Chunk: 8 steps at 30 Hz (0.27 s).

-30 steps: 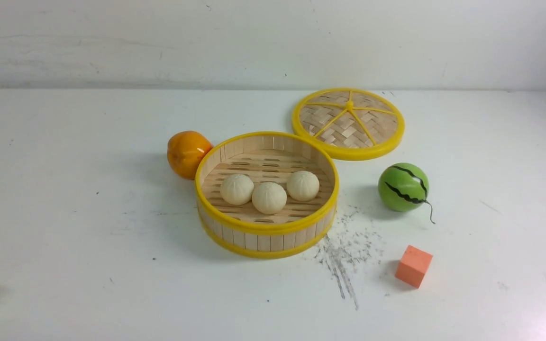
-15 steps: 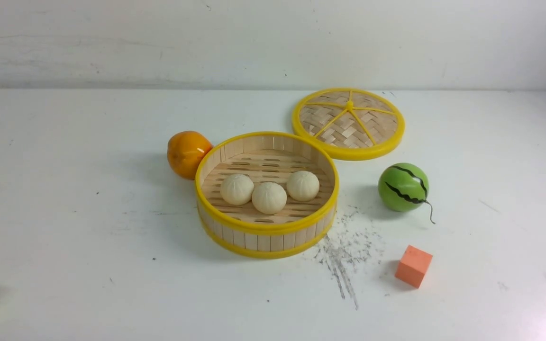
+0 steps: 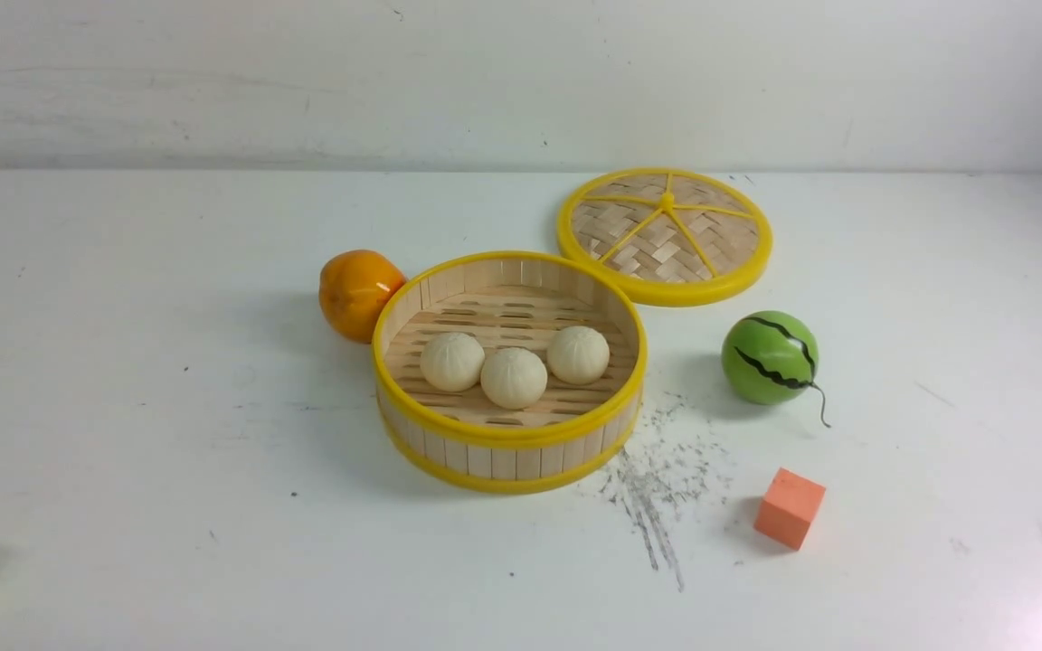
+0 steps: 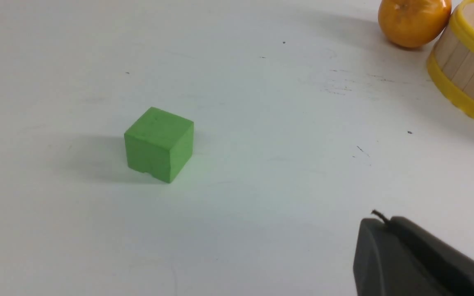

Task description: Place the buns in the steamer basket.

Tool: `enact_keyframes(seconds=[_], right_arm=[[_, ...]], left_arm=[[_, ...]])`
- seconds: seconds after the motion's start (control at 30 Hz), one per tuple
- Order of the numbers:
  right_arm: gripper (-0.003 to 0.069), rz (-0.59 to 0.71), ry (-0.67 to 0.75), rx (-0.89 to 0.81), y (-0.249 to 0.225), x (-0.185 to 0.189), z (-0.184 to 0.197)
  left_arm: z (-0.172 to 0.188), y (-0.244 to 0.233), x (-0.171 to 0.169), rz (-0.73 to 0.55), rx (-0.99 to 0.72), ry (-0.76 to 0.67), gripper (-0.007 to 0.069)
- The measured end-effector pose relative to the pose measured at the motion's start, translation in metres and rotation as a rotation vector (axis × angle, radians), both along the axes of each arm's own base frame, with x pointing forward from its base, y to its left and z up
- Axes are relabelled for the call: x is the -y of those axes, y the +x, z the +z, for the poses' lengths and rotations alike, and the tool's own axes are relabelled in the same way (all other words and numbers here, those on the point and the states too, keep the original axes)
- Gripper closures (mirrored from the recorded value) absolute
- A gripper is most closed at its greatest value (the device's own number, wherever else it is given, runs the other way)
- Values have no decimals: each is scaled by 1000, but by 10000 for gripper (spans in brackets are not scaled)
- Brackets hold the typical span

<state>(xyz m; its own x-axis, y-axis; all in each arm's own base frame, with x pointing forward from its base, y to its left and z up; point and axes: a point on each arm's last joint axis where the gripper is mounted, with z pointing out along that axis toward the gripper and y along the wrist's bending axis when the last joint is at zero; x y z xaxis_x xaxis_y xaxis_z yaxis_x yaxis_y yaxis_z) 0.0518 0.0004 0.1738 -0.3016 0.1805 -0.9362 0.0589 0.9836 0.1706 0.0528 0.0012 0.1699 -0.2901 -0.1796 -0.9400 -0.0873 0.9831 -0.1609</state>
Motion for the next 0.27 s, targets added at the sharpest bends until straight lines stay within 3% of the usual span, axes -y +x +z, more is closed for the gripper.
enact_keyframes(seconds=[0.27], right_arm=[[545,0,0,0,0,0,0]], left_arm=[[0,0,0,0,0,0,638]])
